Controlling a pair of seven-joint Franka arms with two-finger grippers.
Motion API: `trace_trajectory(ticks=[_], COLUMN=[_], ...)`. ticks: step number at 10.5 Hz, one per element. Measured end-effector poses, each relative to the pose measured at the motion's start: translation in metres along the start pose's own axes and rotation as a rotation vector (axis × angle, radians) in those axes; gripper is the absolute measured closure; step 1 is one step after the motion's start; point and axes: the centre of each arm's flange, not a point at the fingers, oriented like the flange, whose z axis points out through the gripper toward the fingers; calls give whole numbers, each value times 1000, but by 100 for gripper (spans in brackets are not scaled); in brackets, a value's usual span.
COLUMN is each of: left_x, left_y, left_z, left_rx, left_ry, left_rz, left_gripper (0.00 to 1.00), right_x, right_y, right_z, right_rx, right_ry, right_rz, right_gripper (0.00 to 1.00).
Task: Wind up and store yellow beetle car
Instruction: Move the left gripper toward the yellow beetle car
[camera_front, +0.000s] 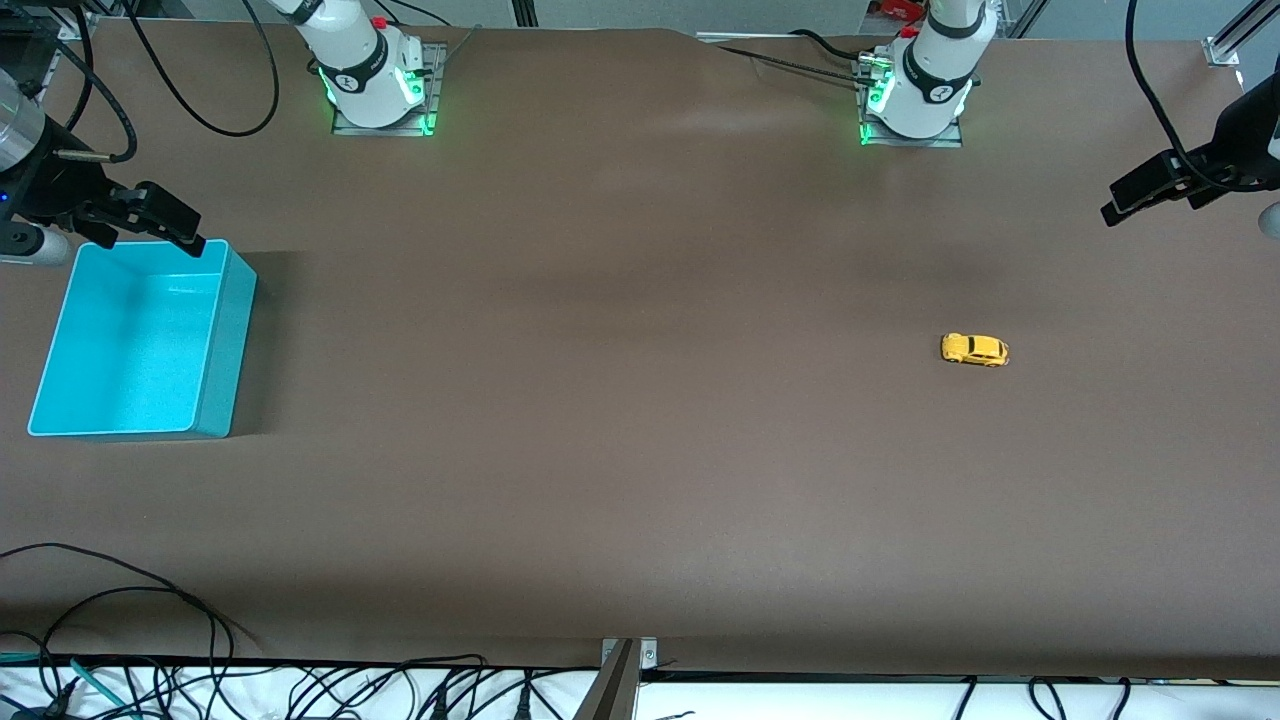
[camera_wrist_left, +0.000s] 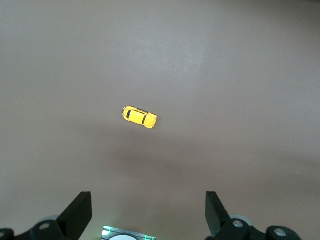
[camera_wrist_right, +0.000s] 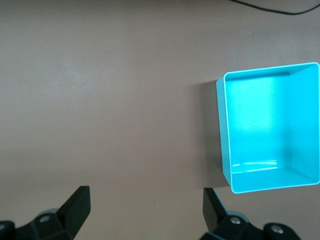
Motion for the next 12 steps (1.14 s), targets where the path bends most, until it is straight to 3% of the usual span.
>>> trace_trajectory(ticks=[7, 12], left_x=[1, 22], left_y=[-1, -21], left_z=[2, 55], left_rx=[0, 58], left_ry=[-3, -56], left_rz=[-2, -37], left_gripper=[0, 0], right_x=[0, -3], right_y=[0, 2], right_z=[0, 3], right_rx=[-1, -5], right_ry=[-3, -31], right_rz=[-1, 4], right_gripper=[0, 0])
